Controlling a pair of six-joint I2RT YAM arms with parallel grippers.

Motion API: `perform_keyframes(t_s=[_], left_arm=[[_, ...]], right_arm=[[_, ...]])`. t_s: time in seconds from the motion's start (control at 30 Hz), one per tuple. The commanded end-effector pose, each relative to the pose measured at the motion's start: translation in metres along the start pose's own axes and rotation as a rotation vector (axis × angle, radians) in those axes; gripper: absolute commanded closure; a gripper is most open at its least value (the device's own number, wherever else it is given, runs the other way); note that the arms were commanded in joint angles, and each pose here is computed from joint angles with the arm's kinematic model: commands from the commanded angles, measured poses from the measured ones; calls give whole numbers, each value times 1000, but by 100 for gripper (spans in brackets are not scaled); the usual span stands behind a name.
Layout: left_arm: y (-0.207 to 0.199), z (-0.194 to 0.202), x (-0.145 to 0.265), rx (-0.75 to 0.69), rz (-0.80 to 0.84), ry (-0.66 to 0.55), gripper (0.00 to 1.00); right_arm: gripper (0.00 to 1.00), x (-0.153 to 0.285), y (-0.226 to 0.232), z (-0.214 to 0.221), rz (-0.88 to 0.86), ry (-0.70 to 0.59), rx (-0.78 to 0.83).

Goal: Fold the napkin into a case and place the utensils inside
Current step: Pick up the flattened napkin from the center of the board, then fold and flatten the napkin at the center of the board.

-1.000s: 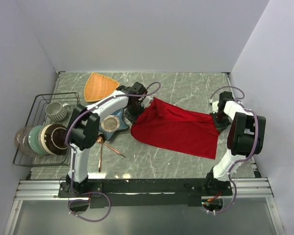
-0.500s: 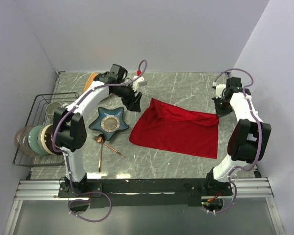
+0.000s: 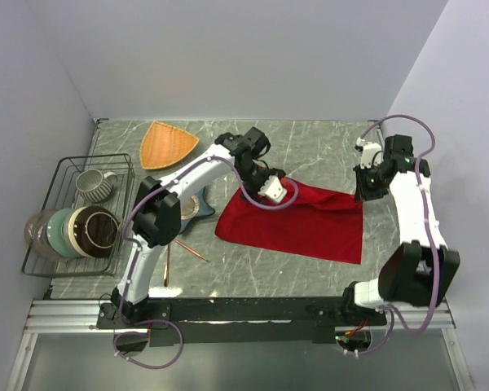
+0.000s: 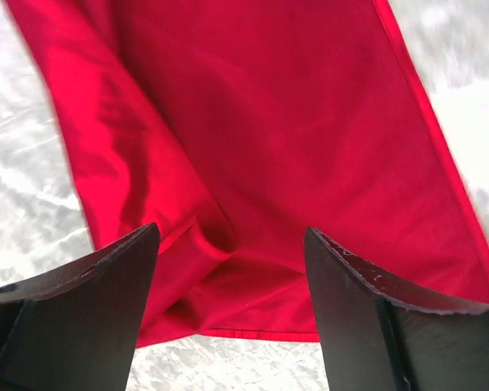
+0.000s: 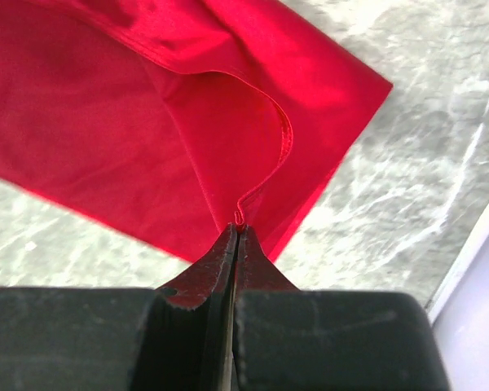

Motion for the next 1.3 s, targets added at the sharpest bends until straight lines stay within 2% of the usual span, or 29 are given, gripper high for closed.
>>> perform_keyframes(t_s=[0.0, 0.2, 0.3, 0.33, 0.4, 0.43, 0.5, 0.53, 0.57, 0.6, 0.7, 0.73, 0.8, 0.83, 0.9, 0.93, 1.0, 1.03, 1.1, 1.13, 1.2, 1.27], left_arm=[[-6, 13, -12, -228, 95, 50, 22], [8, 27, -38, -225, 92, 119, 20], [13, 38, -46, -174, 48, 159, 26], [16, 43, -49, -140, 19, 173, 35], [18, 50, -46, -100, -8, 206, 45], [20, 53, -41, -48, -44, 208, 57], [24, 61, -26, 13, -96, 205, 71], [26, 58, -11, 61, -139, 197, 89], [31, 65, 6, 92, -190, 187, 96], [32, 64, 16, 122, -216, 158, 99], [30, 66, 67, 248, -311, 92, 99], [27, 58, 82, 321, -343, 44, 99], [26, 66, 111, 442, -435, 8, 99], [17, 61, 121, 610, -478, -39, 99], [20, 72, 154, 763, -640, -121, 99], [5, 68, 161, 976, -689, -197, 99], [-10, 77, 178, 1169, -780, -286, 99], [-5, 57, 199, 1263, -807, -440, 99], [7, 32, 220, 1301, -826, -563, 99], [13, 14, 234, 1354, -825, -667, 99], [17, -17, 252, 1398, -772, -796, 99], [14, -32, 256, 1431, -745, -829, 99]], right_arm=[[100, 28, 25, 14, -69, -53, -2], [100, 46, 38, 32, -96, -69, 22], [100, 58, 45, 41, -104, -77, 40], [100, 61, 47, 43, -100, -81, 48], [100, 69, 48, 50, -75, -85, 53], [100, 73, 48, 52, -62, -92, 59], [100, 80, 48, 57, -18, -113, 70], [100, 83, 47, 57, 2, -125, 65], [100, 86, 45, 57, 25, -139, 65], [100, 92, 44, 54, 56, -169, 68], [100, 102, 39, 39, 114, -244, 50], [100, 104, 37, 34, 124, -262, 33], [100, 113, 33, 15, 150, -324, 36], [100, 116, 32, 9, 158, -343, 30], [100, 126, 32, -8, 152, -400, 40], [100, 127, 36, -14, 110, -422, 47], [100, 139, 38, -34, 89, -485, 63], [100, 144, 42, -44, 62, -518, 55], [100, 170, 45, -73, 48, -617, 76], [100, 181, 47, -83, 40, -658, 73], [100, 213, 51, -106, 52, -771, 102], [100, 235, 50, -117, 94, -830, 110]])
Point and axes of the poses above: each gripper's point midway between its finger pads, its own x axis back along the fingers, its own y axis along the line the jaws close on, z = x × y, the point moved 6 cm from there along x, back along the fingers, and after that the axes turned 3 degrees about -x, right-handed, at the moved point
